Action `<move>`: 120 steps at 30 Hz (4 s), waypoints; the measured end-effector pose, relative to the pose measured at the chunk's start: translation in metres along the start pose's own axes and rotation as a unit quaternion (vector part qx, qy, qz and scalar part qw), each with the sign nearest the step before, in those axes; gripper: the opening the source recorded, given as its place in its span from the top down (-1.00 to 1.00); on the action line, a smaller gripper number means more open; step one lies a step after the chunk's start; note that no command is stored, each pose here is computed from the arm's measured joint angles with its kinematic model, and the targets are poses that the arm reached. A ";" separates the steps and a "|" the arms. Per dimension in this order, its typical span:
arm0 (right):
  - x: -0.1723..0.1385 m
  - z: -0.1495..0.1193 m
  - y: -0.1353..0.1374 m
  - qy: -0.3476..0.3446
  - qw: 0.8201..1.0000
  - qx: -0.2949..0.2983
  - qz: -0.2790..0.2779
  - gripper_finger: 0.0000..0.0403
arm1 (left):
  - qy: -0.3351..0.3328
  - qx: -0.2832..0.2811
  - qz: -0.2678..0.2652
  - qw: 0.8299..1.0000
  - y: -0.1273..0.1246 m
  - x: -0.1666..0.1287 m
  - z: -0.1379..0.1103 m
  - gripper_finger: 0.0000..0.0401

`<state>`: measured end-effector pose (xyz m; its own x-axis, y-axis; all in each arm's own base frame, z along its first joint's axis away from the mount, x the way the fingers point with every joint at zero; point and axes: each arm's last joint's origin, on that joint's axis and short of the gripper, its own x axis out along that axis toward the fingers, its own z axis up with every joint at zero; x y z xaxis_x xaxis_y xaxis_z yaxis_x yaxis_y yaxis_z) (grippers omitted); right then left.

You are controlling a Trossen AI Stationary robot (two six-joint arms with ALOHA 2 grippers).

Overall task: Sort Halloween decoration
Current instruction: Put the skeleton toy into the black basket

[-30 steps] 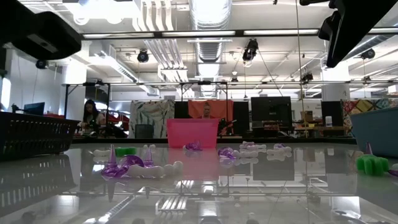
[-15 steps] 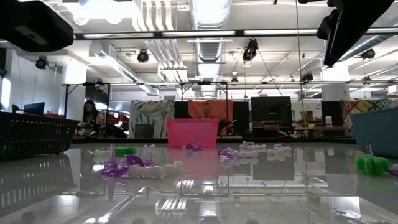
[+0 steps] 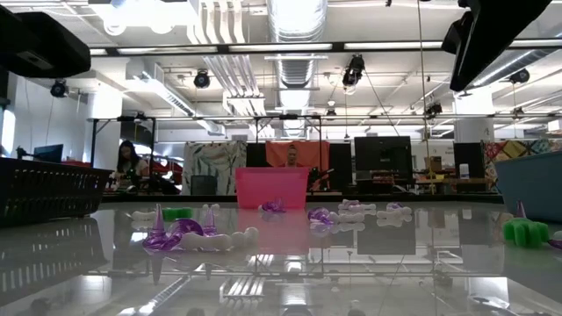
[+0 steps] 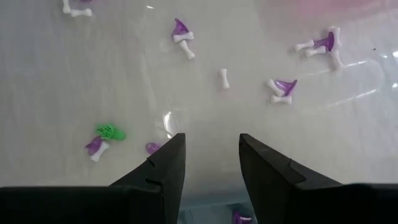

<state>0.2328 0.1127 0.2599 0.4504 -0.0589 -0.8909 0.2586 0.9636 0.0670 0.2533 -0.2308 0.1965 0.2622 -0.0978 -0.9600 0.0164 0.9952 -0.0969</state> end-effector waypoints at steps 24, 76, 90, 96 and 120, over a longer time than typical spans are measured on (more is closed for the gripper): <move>0.001 0.001 0.001 -0.008 1.000 0.002 0.006 0.30 | 0.017 -0.033 0.009 0.999 -0.012 0.032 -0.008 0.12; 0.001 0.002 0.002 -0.010 1.000 -0.001 0.008 0.30 | 0.016 0.044 0.033 0.998 -0.013 0.012 0.007 0.97; 0.001 0.002 0.002 -0.010 1.000 -0.001 0.008 0.30 | 0.057 0.063 0.079 0.993 0.044 -0.064 0.004 0.97; 0.001 0.002 0.002 -0.010 1.000 -0.001 0.008 0.30 | 0.089 0.093 0.110 0.985 0.072 -0.068 -0.004 0.97; 0.001 0.003 0.003 -0.019 1.000 0.003 0.015 0.30 | 0.104 0.121 0.110 0.981 0.140 -0.022 -0.051 0.97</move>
<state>0.2367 0.1146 0.2609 0.4894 -0.0397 -0.8711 0.2502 0.9634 0.0967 0.2011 -0.0900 0.1906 0.0821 0.1449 -0.9860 0.2163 0.9632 0.1595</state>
